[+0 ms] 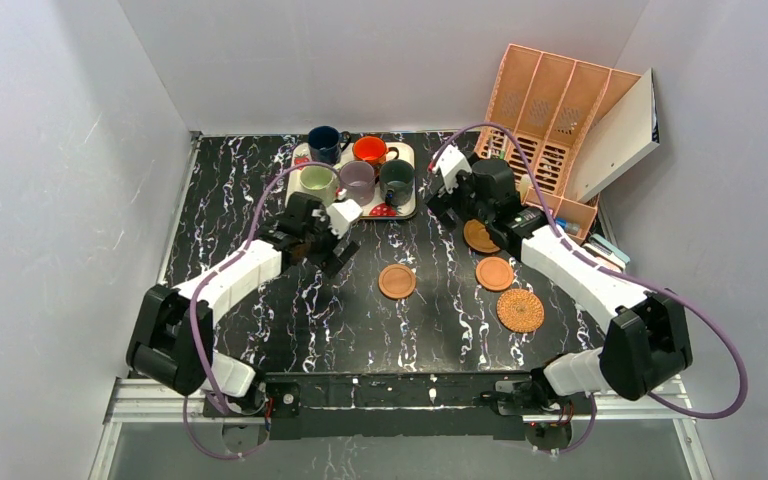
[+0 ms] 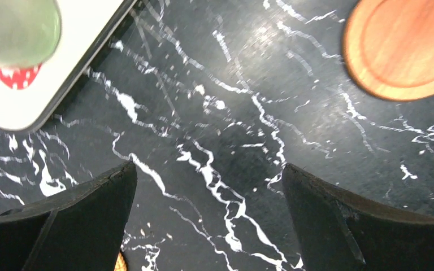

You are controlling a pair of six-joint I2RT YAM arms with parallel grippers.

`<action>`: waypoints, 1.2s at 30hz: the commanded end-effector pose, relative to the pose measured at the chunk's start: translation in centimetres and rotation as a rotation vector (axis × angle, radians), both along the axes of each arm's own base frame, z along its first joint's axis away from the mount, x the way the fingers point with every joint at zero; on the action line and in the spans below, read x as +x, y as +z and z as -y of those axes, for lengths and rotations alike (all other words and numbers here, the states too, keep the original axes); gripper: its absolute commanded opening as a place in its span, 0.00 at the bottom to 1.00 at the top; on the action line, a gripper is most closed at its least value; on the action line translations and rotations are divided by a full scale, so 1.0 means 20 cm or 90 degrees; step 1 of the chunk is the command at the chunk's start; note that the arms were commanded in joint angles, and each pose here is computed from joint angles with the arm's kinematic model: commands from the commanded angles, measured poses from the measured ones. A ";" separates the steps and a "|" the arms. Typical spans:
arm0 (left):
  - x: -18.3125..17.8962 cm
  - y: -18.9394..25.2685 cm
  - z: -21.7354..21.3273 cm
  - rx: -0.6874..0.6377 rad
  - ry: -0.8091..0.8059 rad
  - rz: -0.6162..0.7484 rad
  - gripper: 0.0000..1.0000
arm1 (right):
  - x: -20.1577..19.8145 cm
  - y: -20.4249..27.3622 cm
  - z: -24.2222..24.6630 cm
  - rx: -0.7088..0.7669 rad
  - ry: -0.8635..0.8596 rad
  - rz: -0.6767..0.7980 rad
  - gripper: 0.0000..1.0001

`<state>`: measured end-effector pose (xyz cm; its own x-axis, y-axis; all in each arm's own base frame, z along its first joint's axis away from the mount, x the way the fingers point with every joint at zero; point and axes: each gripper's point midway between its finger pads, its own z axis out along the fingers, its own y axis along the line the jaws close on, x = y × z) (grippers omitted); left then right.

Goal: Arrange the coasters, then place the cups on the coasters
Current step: Move the coaster to the center of the board.

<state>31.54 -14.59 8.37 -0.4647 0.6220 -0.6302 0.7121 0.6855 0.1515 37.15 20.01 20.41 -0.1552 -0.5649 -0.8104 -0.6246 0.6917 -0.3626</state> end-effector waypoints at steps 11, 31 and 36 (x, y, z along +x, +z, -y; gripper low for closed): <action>0.00 -0.08 0.57 0.118 -0.151 0.019 0.98 | 0.09 0.29 0.22 0.060 -0.101 0.122 0.99; -0.05 -0.35 0.45 0.300 -0.149 0.063 0.98 | 0.09 0.28 0.21 0.065 -0.093 0.118 0.99; -0.08 -0.36 0.34 0.309 -0.133 0.065 0.98 | 0.08 0.28 0.21 0.068 -0.090 0.118 0.99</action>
